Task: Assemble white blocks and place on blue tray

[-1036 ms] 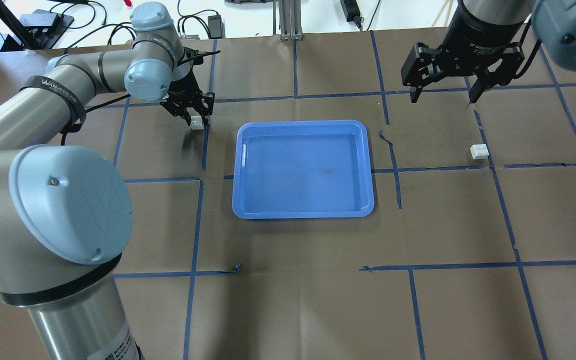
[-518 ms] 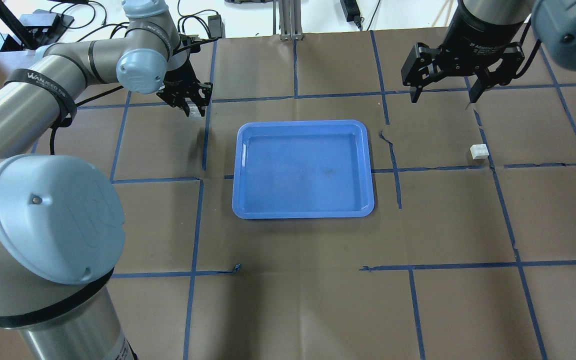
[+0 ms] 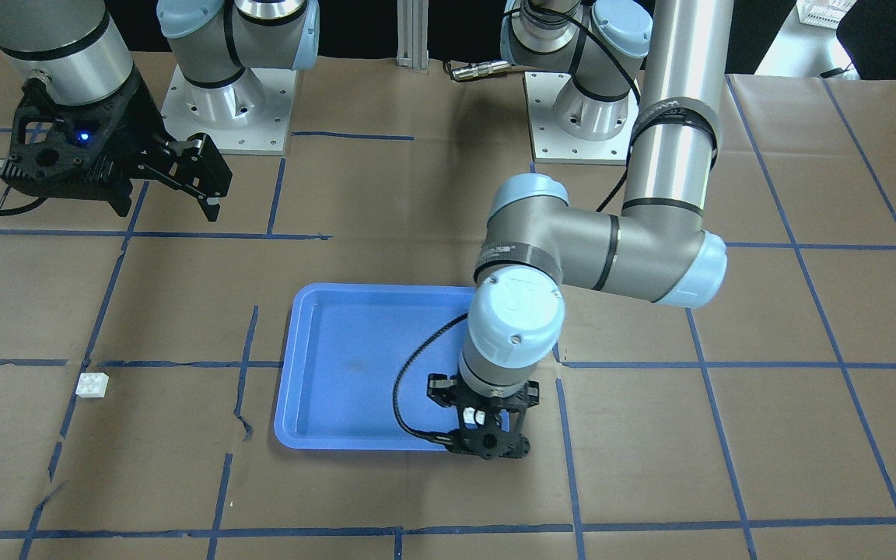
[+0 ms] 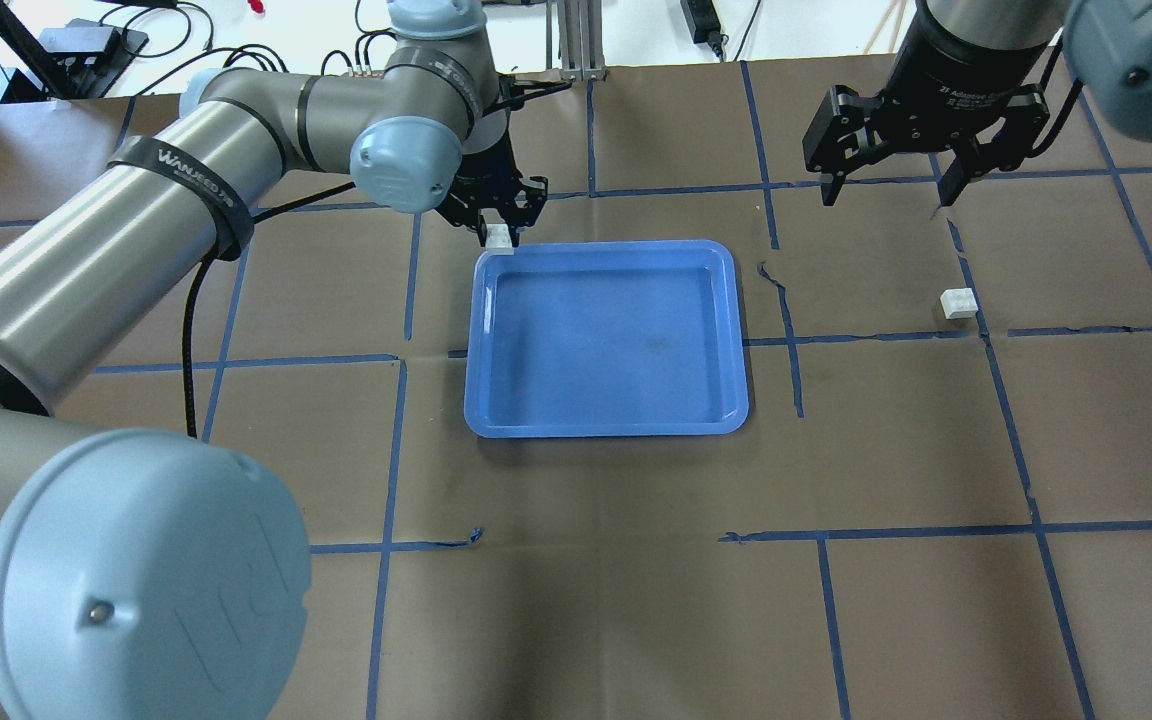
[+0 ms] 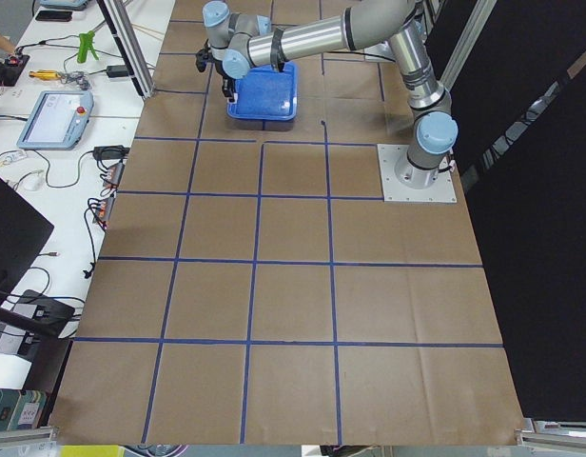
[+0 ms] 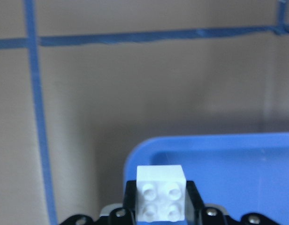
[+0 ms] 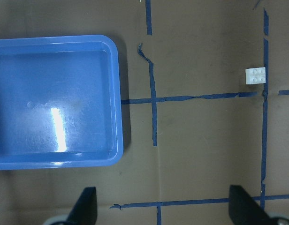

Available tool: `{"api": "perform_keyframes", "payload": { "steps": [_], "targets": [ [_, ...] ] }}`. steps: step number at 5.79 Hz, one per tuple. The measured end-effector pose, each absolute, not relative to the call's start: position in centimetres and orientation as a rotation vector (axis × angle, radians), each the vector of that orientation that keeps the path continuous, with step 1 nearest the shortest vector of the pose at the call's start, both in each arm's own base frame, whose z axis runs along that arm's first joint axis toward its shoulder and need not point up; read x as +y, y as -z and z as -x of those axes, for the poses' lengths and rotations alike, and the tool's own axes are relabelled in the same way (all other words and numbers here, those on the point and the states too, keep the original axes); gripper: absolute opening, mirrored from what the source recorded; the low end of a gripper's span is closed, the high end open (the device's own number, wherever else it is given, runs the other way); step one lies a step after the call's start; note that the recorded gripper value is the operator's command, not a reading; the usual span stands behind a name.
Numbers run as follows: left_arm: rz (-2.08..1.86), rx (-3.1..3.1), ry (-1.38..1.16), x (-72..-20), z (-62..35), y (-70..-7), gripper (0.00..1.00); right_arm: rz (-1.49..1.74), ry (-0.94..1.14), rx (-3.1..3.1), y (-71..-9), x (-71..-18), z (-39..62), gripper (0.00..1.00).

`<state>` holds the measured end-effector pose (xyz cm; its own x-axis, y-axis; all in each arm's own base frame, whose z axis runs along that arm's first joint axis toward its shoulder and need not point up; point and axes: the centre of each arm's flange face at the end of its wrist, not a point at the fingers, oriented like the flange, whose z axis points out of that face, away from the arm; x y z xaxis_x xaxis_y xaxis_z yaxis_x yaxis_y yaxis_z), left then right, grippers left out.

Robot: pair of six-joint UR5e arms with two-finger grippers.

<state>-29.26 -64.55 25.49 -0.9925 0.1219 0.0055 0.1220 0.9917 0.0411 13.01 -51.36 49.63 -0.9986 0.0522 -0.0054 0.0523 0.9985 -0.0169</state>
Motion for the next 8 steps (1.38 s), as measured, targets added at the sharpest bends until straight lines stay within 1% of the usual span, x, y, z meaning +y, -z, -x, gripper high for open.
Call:
{"api": "perform_keyframes", "payload": {
  "steps": [2, 3, 4, 5, 6, 8],
  "targets": [
    [0.71, -3.072, 0.115, -57.7, 35.3, -24.3, 0.03, -0.025, 0.032, 3.142, -49.5, -51.7, -12.1, 1.0],
    [1.076, -2.989, 0.097, -55.5, 36.7, -23.6, 0.03, 0.121, 0.039, 3.144, -49.5, -52.3, -10.1, 1.0],
    [1.483, -2.839, 0.041, -54.5, 37.1, -22.8, 0.03, 0.28, 0.037, 3.133, -49.3, -53.1, -6.2, 1.0],
    [1.784, -2.681, -0.017, -54.5, 37.2, -22.1, 0.03, 0.461, 0.027, 3.106, -48.9, -53.7, -1.4, 1.0],
    [1.953, -2.567, -0.029, -54.5, 37.3, -21.2, 0.03, 0.716, 0.008, 3.047, -47.9, -54.3, 3.2, 1.0],
    [2.029, -2.496, 0.014, -54.0, 37.2, -19.5, 0.04, 1.319, 0.013, 2.84, -44.7, -56.5, 9.4, 1.0]
  ]
}}
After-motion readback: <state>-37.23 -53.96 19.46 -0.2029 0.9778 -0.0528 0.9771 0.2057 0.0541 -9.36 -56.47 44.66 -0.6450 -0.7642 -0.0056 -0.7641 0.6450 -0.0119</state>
